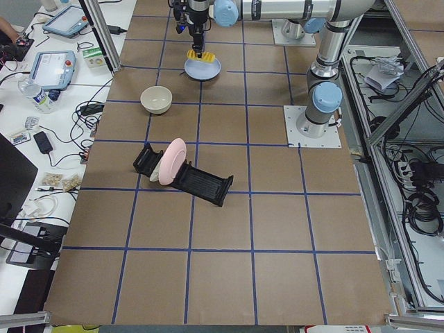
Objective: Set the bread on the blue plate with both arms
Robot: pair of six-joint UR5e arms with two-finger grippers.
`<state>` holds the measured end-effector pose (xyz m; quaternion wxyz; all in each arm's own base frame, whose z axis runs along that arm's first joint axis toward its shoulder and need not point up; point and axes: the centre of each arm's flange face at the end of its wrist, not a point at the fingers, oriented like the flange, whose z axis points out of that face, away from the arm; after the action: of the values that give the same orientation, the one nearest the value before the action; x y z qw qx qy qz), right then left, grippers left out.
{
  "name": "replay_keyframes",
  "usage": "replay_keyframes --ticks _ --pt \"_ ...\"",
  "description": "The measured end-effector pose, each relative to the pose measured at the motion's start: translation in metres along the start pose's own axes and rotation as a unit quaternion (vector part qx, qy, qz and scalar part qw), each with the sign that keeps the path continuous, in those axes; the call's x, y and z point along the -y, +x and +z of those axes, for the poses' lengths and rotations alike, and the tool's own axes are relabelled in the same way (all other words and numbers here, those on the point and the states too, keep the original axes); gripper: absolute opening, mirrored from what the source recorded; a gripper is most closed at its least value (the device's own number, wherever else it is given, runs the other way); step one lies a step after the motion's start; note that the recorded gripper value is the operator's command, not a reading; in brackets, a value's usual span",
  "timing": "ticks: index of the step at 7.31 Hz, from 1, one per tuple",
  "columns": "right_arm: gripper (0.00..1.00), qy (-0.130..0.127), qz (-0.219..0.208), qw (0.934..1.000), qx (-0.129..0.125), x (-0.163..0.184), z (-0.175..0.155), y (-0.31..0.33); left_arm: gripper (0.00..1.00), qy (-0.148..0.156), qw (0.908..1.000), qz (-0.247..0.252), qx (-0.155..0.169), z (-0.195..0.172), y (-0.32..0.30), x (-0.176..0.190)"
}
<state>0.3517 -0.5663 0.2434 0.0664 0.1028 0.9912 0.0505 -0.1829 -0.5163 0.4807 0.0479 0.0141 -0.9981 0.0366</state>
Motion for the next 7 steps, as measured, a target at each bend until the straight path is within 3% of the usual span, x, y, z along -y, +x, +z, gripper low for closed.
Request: replay_keyframes --ticks 1,3,5,7 --pt "0.99 0.010 -0.004 0.9999 0.003 -0.005 0.012 -0.003 1.00 -0.001 0.9996 -0.001 0.029 -0.020 -0.007 -0.015" --pt "1.00 0.034 -0.011 0.9993 0.013 -0.008 0.019 -0.003 1.00 0.009 0.9991 0.002 0.041 -0.046 -0.007 -0.039" --pt "1.00 0.047 -0.010 0.9988 0.008 -0.003 0.013 0.002 1.00 0.025 0.9989 -0.002 0.041 -0.053 -0.008 -0.041" --pt "1.00 0.063 -0.011 0.9980 0.003 0.025 -0.046 0.021 1.00 0.034 0.9984 -0.002 0.045 -0.051 -0.012 -0.037"
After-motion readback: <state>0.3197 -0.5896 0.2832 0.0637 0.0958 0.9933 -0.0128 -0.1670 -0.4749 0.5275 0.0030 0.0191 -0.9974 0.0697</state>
